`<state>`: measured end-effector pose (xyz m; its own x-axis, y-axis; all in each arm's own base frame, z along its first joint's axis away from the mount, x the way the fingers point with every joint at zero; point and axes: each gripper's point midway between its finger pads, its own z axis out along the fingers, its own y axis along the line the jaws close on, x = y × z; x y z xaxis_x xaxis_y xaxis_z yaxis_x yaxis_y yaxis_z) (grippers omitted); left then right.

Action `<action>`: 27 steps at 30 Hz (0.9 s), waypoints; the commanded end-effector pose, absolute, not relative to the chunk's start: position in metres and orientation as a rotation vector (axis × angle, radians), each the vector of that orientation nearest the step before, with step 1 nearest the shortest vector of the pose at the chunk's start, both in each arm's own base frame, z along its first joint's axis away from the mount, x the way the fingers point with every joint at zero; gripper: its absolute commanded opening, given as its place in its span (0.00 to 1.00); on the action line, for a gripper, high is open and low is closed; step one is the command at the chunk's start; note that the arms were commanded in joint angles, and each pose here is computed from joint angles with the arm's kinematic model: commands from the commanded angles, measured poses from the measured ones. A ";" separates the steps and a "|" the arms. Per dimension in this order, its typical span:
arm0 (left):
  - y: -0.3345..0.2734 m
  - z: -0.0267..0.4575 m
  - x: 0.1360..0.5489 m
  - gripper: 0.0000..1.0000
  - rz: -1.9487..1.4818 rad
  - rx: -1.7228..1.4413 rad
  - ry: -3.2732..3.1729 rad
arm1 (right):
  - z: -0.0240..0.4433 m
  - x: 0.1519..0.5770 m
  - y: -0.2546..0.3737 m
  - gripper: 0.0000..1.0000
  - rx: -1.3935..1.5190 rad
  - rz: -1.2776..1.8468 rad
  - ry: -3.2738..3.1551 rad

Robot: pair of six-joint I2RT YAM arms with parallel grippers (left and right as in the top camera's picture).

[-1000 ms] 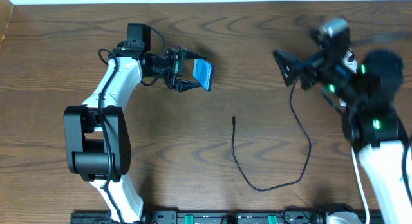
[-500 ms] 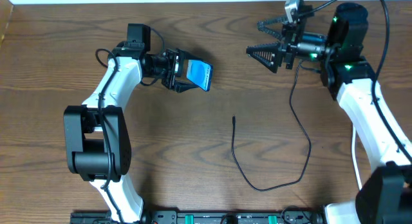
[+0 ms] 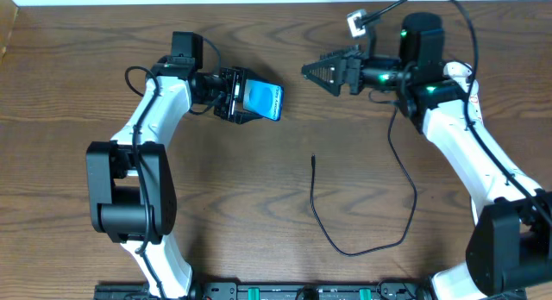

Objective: Plug charger to phone and switch on socket
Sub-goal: 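Reach the right gripper toward the phone held by the left gripper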

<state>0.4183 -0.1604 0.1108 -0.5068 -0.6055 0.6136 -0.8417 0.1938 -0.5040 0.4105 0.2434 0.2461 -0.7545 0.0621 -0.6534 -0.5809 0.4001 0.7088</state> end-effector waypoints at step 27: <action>-0.188 0.178 0.431 0.07 1.337 1.497 -2.276 | 0.194 0.386 0.293 0.95 -0.354 1.105 2.329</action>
<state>0.4290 -0.1819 0.1544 -0.4892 -0.7115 0.5044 -0.8060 0.1479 -0.5731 0.3779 0.2940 0.1894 -0.8476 -0.0134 -0.5304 -0.4308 0.6010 0.6732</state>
